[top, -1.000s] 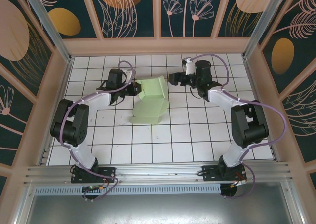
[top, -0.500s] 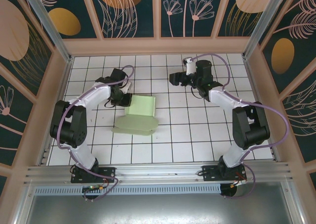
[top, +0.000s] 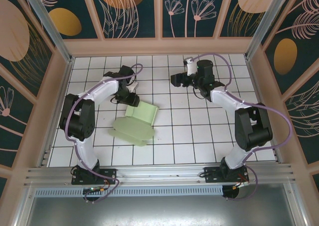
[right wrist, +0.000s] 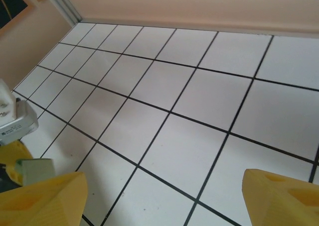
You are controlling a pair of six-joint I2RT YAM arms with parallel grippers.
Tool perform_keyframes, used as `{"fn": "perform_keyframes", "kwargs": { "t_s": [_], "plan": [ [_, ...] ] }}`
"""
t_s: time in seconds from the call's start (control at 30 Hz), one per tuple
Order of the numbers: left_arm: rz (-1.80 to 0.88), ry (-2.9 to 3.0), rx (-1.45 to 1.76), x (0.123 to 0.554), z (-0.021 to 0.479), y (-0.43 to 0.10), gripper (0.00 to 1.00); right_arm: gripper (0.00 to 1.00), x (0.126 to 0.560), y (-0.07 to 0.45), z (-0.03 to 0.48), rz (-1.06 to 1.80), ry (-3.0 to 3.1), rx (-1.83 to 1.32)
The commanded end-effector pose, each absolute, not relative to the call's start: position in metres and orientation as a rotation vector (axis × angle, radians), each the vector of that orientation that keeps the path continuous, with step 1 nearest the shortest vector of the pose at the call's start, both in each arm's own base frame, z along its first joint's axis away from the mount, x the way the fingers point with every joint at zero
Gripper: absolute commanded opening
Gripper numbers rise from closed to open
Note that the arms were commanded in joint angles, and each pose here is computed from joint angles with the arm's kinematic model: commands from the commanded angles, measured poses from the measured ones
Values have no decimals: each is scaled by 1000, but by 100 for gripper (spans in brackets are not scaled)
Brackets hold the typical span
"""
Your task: Fold the paper box
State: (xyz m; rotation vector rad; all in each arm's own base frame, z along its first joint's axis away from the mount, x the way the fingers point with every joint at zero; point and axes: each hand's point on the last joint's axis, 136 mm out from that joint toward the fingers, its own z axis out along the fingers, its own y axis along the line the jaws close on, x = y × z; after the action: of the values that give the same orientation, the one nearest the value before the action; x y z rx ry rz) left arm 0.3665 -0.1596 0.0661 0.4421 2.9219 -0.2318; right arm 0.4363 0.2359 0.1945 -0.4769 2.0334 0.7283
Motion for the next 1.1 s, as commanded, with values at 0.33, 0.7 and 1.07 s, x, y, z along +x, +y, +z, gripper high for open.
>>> {"fn": "perform_keyframes", "kwargs": {
  "t_s": [0.33,0.7,1.07],
  "plan": [
    [-195,2869,466,363,56,-153,46,82,435,282,202,671,2004,-636],
    [-148,2929,480,372,40,-152,14,82,430,284,196,716,2014,-624],
    [-185,2962,541,368,45,-157,0,82,430,286,194,744,2014,-626]
  ]
}}
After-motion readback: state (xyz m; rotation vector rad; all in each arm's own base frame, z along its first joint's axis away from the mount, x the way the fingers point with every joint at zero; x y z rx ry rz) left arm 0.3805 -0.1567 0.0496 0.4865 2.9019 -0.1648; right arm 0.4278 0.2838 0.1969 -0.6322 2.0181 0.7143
